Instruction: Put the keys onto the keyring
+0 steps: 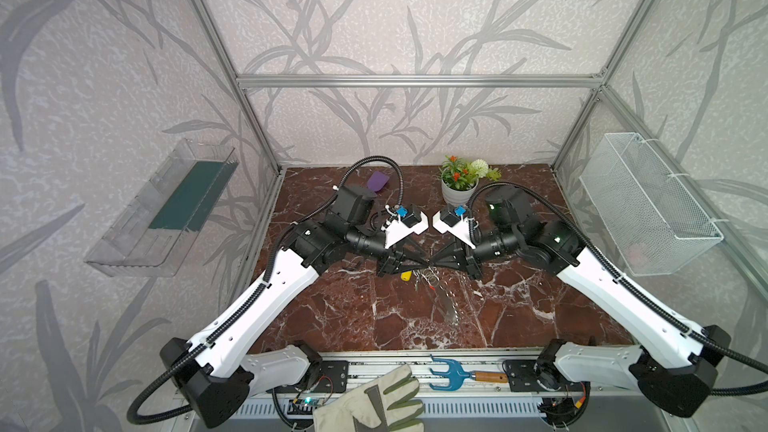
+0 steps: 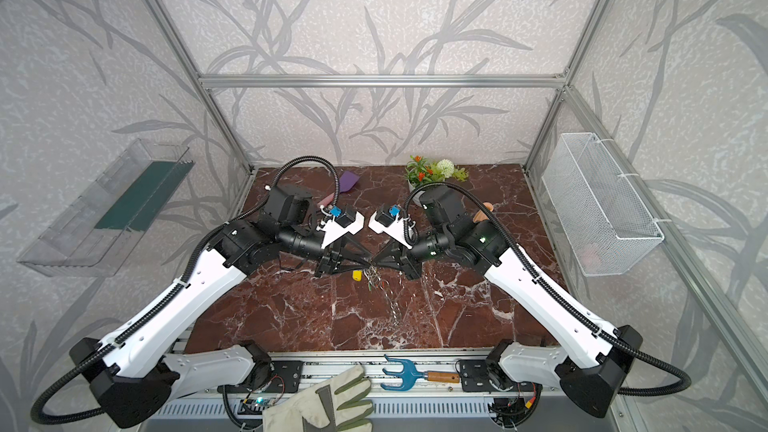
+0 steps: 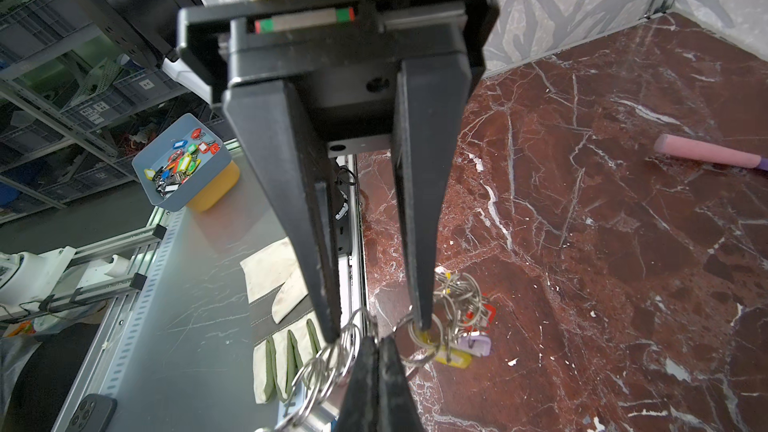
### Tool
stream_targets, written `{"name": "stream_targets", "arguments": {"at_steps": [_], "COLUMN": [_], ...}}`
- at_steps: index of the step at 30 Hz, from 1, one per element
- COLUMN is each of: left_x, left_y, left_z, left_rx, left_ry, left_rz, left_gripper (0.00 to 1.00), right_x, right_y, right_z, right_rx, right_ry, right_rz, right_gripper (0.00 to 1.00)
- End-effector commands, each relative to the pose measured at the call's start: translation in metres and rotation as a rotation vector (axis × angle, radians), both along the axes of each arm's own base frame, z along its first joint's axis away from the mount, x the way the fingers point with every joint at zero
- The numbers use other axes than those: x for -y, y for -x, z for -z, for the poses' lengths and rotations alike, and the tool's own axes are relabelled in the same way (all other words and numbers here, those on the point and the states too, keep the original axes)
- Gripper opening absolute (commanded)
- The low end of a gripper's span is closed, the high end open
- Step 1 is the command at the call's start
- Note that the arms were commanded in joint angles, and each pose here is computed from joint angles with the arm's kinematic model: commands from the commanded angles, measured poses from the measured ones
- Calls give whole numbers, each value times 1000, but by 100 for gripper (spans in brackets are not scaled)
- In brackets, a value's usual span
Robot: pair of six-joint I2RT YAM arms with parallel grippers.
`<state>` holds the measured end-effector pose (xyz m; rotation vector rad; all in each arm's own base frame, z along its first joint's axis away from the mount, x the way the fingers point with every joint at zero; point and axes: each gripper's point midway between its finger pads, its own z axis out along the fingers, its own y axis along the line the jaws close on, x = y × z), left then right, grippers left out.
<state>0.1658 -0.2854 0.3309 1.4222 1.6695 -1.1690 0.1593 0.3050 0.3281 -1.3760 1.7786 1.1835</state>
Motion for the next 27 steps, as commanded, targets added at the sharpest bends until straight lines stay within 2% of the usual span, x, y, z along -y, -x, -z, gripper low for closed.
{"name": "stream_targets", "arguments": {"at_steps": [1,4,8,15,27], "left_x": [2,1,2,2,8], "left_y": [-1,-2,0,3,3], "left_z": [1,5,7,12,13], "left_rx": [20,21,11,-13,-28], "left_ry": [-1,-9,-11,-18,-12], "left_rz": [10,4,15,32,42], "left_gripper": [34,34,28,24,8], "right_x": [-1,0,1,2,2], "right_y": [9,11,11,11,10], "right_z": [-24,-26,-26,-29,-30], "right_rx": [41,46,48,56,48], "right_ry": [-65,-74,-79,-91,-102], "right_rz": [-40,-43,-41,-35,-34], "right_gripper": [0,0,0,0,0]}}
